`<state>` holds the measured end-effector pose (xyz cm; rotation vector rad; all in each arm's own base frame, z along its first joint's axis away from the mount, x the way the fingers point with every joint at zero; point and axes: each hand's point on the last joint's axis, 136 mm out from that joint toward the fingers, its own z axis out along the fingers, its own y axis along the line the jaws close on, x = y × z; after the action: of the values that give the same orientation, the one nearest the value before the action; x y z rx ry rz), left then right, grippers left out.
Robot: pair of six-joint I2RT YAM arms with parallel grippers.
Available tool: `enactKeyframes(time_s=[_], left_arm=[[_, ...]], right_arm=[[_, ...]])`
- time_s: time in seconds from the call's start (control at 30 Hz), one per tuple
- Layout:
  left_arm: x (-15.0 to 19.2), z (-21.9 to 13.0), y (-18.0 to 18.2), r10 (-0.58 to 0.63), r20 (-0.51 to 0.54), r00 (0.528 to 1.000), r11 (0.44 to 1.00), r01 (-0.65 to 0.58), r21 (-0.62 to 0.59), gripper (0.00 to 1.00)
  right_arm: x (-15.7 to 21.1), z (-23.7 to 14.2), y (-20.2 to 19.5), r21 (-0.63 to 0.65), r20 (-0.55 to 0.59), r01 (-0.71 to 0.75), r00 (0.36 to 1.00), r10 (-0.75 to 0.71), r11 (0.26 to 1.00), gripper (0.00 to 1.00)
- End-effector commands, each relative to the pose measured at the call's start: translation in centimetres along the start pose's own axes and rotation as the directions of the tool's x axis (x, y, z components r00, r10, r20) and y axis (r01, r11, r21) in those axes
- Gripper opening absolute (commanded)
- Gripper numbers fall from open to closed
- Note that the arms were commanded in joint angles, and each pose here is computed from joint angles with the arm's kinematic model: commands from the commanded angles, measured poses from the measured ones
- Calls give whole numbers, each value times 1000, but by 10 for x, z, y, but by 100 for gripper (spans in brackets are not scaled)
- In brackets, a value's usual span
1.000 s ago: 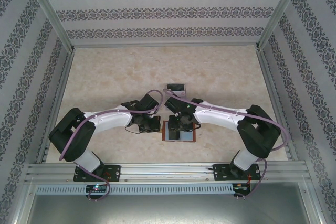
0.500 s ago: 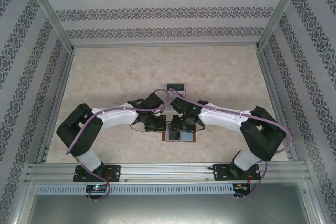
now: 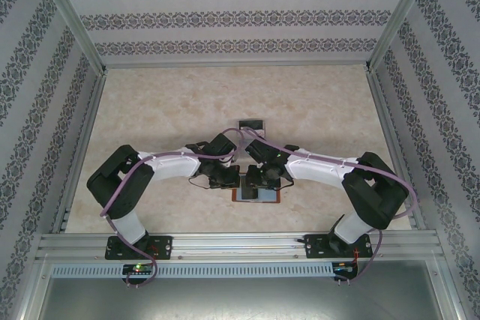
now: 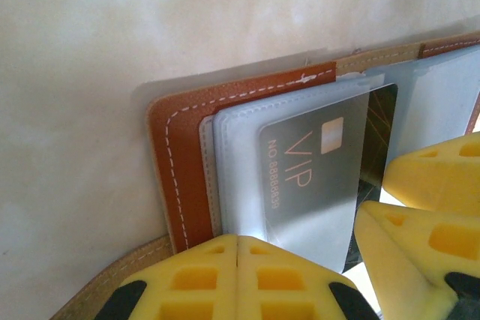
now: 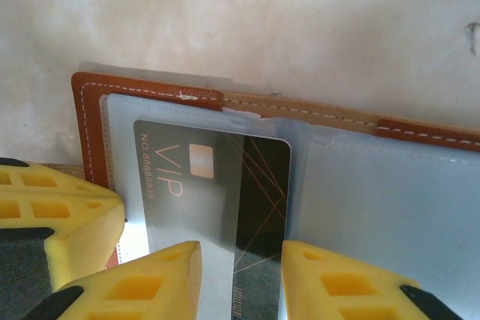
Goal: Take the credit cards out of the card holder
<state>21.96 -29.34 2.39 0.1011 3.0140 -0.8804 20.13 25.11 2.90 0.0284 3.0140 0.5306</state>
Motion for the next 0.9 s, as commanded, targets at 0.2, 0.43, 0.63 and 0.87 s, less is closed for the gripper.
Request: enactKeyframes(time_s=[0.2,0.43,0.63,0.87], left_arm=[[9,4,13,0,-34,999,997,-3,-80,0],[6,-5,8,9,-16,1000,997,-10,-77,0],[3,-16,-6,31,4,1000,998,-31,-59,0],[4,-9,-23,61,-7,998,997,-62,-40,0]], right_arm=[[1,1,-8,-8,-4,-32,999,32,999,35],[1,4,-7,-61,-3,-46,999,46,997,30],[-1,5,-5,-127,2,-62,998,63,990,26],[-1,4,-6,-176,6,-83,996,85,981,24]])
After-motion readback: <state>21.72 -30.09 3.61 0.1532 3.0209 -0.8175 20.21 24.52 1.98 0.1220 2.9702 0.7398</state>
